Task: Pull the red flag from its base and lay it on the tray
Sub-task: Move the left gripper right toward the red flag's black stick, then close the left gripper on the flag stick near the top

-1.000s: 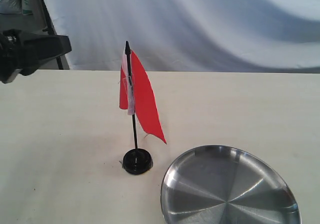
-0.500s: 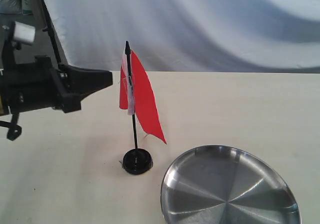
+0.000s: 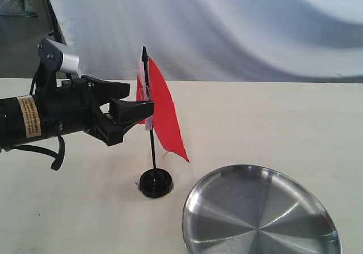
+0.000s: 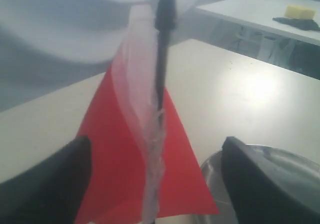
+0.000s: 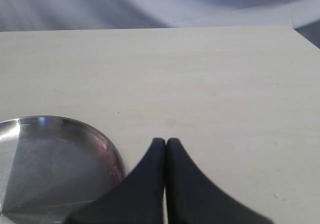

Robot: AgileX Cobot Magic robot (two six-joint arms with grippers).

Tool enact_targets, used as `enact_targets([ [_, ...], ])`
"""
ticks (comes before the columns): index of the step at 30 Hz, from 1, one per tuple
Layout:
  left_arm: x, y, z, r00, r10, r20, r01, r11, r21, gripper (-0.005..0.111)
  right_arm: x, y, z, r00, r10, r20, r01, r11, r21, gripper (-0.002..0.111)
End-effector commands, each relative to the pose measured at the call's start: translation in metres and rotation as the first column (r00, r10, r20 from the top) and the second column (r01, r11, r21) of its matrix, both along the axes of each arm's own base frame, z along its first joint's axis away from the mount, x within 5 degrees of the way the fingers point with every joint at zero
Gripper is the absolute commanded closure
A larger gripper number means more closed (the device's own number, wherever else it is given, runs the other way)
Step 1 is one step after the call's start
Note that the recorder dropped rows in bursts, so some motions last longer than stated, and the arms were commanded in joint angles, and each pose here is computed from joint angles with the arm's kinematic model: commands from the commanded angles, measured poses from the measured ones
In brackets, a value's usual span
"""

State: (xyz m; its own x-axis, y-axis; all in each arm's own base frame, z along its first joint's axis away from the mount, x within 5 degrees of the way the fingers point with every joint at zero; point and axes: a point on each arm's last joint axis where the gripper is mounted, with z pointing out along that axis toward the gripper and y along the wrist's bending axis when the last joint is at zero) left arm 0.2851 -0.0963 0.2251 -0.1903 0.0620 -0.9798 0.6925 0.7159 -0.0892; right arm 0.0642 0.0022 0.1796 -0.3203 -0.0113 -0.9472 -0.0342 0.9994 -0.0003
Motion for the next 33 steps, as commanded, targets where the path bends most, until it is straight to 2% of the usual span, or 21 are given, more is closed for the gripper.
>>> enact_targets([
  [1, 0.005, -0.004, 0.000, 0.999, -0.012, 0.032, 0.013, 0.999, -0.029, 0.042, 0.000, 0.000, 0.002, 1.000, -0.002, 0.017, 0.002, 1.000, -0.005, 0.109],
  [15, 0.022, -0.014, -0.004, 0.999, -0.023, 0.025, 0.024, 0.999, -0.032, 0.043, 0.000, 0.000, 0.002, 1.000, -0.002, 0.017, 0.002, 1.000, -0.005, 0.109],
  [18, 0.022, -0.013, -0.006, 1.000, -0.017, 0.015, 0.018, 1.000, -0.024, 0.058, 0.000, 0.000, 0.002, 1.000, -0.002, 0.017, 0.002, 1.000, -0.005, 0.109],
  [24, 0.022, -0.013, -0.006, 1.000, -0.015, 0.012, 0.016, 1.000, -0.022, 0.106, 0.000, 0.000, 0.002, 1.000, -0.002, 0.017, 0.002, 1.000, -0.005, 0.109],
  [33, 0.021, -0.015, -0.001, 0.998, -0.041, 0.042, 0.043, 0.998, -0.051, 0.107, 0.000, 0.000, 0.002, 1.000, -0.002, 0.017, 0.002, 1.000, -0.005, 0.109],
])
